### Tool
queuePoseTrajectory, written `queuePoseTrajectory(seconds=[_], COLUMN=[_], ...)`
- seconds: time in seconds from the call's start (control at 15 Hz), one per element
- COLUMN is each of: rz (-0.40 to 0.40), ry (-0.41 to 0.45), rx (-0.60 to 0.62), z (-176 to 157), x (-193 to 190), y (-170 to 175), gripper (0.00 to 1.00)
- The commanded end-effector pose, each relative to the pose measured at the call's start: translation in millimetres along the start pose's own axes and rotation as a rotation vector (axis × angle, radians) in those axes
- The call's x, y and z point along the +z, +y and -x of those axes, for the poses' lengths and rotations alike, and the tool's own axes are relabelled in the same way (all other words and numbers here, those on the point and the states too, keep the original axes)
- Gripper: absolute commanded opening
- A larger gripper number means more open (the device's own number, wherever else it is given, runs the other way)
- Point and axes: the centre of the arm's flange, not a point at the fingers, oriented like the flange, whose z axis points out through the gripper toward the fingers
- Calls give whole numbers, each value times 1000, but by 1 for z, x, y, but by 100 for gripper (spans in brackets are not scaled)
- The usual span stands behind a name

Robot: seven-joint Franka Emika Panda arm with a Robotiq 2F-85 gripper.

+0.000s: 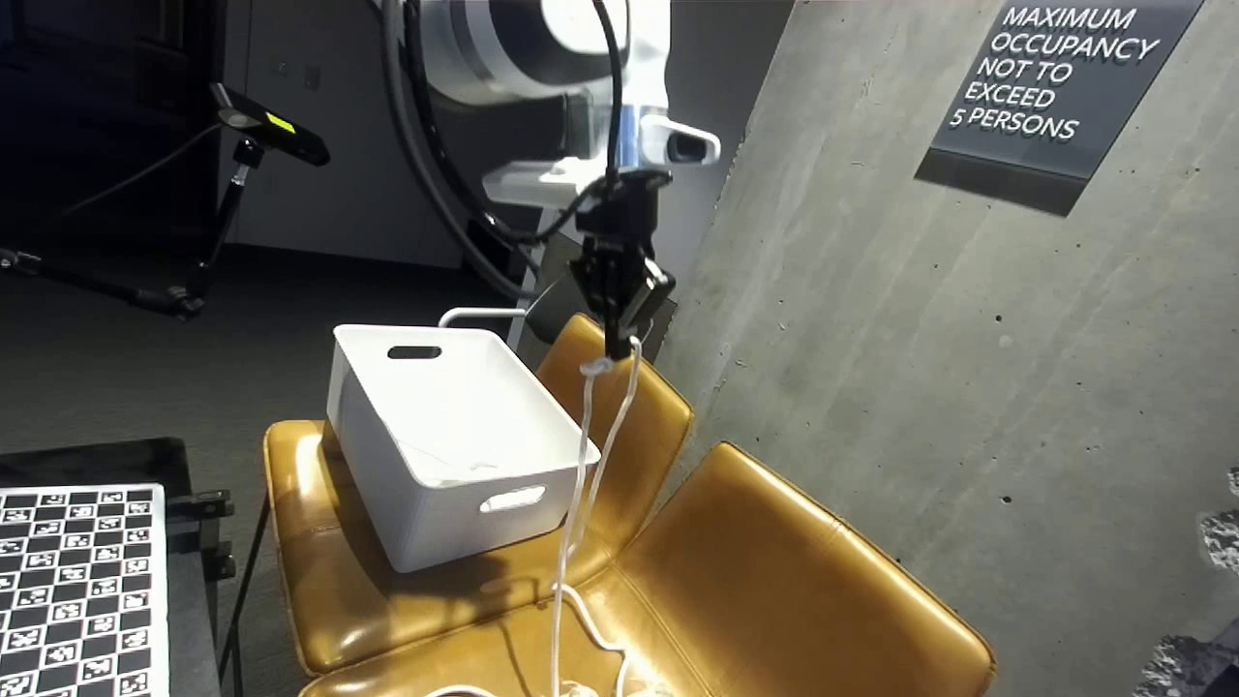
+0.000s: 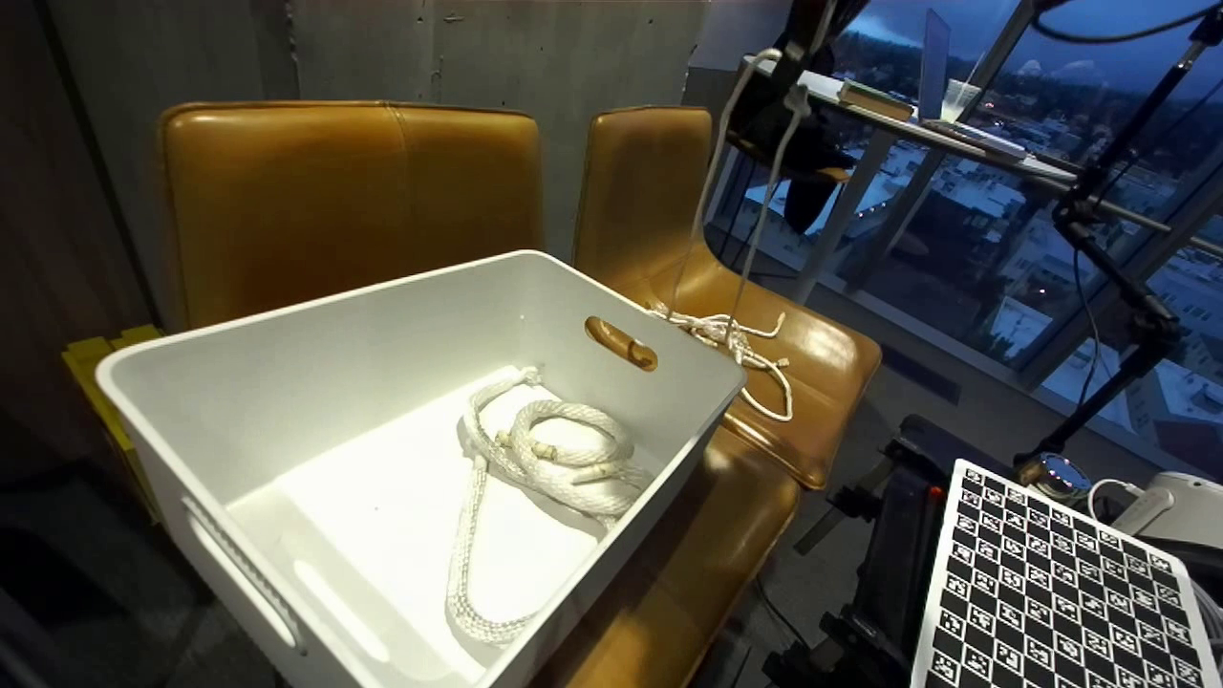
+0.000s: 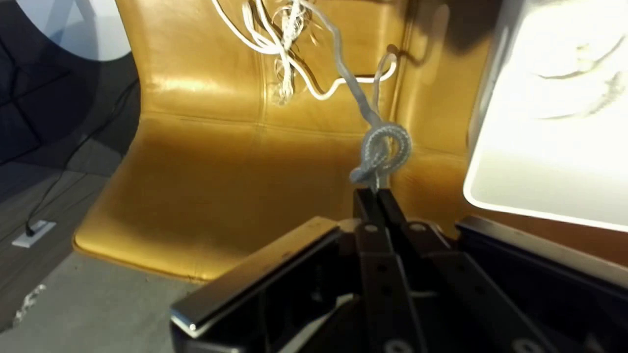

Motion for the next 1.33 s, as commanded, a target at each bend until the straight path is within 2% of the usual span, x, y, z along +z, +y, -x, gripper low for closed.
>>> queuePoseTrajectory(seconds=[0.0,0.27,0.47,0.6,0.73,0.93,1.27], rz=[-42,-73,-82,-90,-97,-86,-50], ry=[108,205,212,206,196,171,95], rx=[-69,-211,-286,-309,-318,-313,-257], z=[11,29,44,55,60,53,6], x=[-88,-163,-203,-220,-217,-181,-120], y=[-51,-140,-224,-285,-314,-321,-283], gripper=[1,1,1,1,1,1,1])
